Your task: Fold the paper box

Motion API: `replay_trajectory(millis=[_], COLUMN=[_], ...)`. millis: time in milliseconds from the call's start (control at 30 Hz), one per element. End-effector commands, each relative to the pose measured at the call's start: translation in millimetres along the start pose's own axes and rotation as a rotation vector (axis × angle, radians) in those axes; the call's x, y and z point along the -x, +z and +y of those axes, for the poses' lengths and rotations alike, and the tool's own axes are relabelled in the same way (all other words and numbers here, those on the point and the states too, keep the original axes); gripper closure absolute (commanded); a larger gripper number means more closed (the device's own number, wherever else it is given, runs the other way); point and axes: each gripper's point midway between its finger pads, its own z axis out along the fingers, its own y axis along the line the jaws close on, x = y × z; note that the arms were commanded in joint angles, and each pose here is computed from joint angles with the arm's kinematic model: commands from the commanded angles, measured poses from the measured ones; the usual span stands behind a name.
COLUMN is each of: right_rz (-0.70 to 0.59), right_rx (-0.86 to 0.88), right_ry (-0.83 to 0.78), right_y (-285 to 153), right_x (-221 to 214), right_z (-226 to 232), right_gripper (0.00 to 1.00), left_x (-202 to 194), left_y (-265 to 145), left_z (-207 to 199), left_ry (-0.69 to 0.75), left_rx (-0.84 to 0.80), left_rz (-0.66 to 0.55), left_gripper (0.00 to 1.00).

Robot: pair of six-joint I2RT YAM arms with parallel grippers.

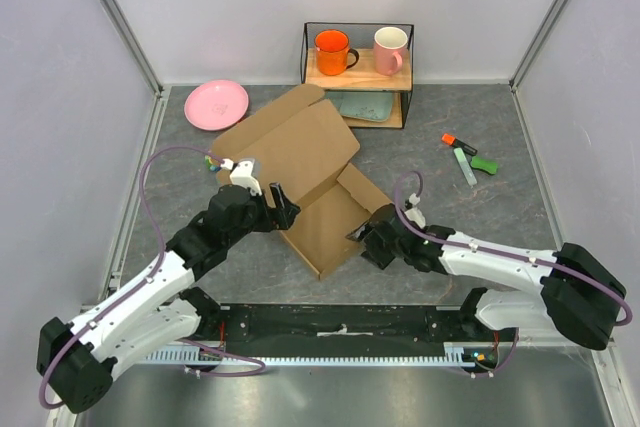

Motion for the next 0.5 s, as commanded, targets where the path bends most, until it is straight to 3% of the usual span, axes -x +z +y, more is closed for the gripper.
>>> replay_trajectory(millis=[0,100,200,300,333,467], right_rz=[-0.078,-0.079,-0.132,-0.297,-0.427,-0.614], right_rx=[-0.019,0.003,0.022,0.031,0.012,-0.065], right_ry=[-0.198,-0.421,-0.608,-0.792,-0.878,-1.030], right_y=[-15.3,-32.6,-58.3,-84.7,-98.9,-110.2], right_x=[14.0,13.5,21.7,55.2,80.4,134.2], right_z=[10.6,30.0,60.8,92.9,109.6,143.0], right_gripper=[0.20,0.09,0.05,0.02,0.02,0.02], left_x=[36.5,44.8,61.8,79.2,82.0,79.8], left_y=[1.7,0.1,-12.2,-30.4,-35.8,-49.5], left_z=[-10.3,-10.0,-13.1,-21.7,-22.9,-20.9], left_ry=[0.036,0.044,0.036,0.034,0.033,0.000], left_rx=[0.014,0.033,0.031,-0.002,-0.006,-0.022], left_rz=[-0.084,-0.100,-0.160,-0.217,-0.224,-0.244], left_gripper=[0.12,0.12,0.11,0.10,0.10,0.10])
